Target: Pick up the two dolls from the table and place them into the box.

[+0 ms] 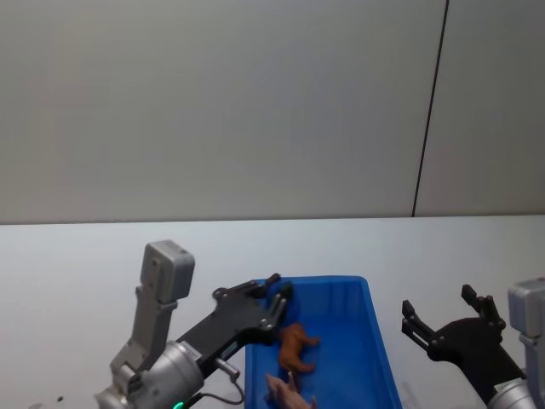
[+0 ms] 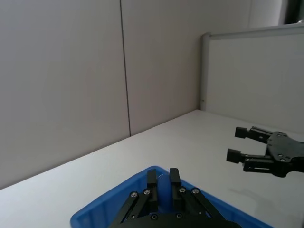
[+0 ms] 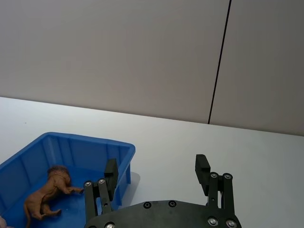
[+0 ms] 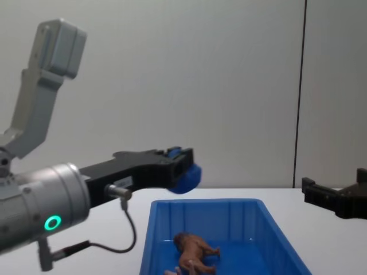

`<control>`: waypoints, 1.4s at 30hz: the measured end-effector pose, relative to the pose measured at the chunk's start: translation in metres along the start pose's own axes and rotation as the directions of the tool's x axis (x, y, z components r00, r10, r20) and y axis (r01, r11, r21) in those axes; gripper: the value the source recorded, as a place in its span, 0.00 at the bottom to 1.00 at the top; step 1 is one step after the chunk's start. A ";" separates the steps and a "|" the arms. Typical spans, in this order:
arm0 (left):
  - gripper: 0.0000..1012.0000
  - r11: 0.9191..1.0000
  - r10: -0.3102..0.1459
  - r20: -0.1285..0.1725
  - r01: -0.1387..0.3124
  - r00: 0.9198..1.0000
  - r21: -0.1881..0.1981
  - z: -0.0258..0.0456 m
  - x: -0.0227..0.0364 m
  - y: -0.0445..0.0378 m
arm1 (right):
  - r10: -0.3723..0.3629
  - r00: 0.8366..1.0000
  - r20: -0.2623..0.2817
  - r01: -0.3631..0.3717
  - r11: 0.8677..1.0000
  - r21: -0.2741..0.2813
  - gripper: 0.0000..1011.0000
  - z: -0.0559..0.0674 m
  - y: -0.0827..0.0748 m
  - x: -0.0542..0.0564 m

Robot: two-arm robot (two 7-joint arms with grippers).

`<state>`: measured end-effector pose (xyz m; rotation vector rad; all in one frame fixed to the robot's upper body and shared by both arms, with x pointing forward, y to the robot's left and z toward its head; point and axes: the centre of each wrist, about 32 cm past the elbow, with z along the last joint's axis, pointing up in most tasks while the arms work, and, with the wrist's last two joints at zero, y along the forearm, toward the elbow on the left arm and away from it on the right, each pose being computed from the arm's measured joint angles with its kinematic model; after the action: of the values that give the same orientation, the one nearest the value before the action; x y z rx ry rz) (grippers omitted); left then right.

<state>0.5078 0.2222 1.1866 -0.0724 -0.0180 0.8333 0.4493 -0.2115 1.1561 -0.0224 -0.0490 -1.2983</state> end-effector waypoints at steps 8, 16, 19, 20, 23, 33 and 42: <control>0.15 0.998 -0.055 0.003 0.055 0.998 -0.026 0.0016 -0.0025 -0.0110 | 0.000 1.000 0.000 0.000 1.000 0.000 0.99 0.000 0.000 0.000; 0.15 0.996 -0.084 0.004 0.084 0.996 -0.040 0.0027 -0.0039 -0.0167 | 0.000 1.000 0.000 0.000 1.000 0.000 0.99 0.000 0.000 0.000; 0.15 0.995 -0.090 0.005 0.091 0.996 -0.043 0.0029 -0.0042 -0.0180 | 0.000 1.000 0.000 0.000 1.000 0.000 0.99 0.000 0.000 0.000; 0.14 0.995 -0.092 0.005 0.092 0.996 -0.044 0.0029 -0.0043 -0.0182 | 0.000 1.000 0.000 0.000 1.000 0.000 0.99 0.000 0.000 0.000; 0.14 0.994 -0.096 0.005 0.096 0.995 -0.046 0.0031 -0.0044 -0.0192 | 0.000 1.000 0.000 0.000 1.000 0.000 0.99 0.000 0.000 0.000; 0.11 0.993 -0.105 0.006 0.105 0.994 -0.050 0.0035 -0.0049 -0.0210 | 0.000 1.000 0.000 0.000 1.000 0.000 0.99 0.000 0.000 0.000; 0.20 0.993 -0.109 0.007 0.109 0.994 -0.052 0.0037 -0.0052 -0.0218 | 0.000 1.000 0.000 0.000 1.000 0.000 0.99 0.000 0.000 0.000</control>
<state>0.5203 0.2039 1.1919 -0.1182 -0.0469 0.7237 0.4492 -0.2115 1.1561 -0.0223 -0.0490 -1.2983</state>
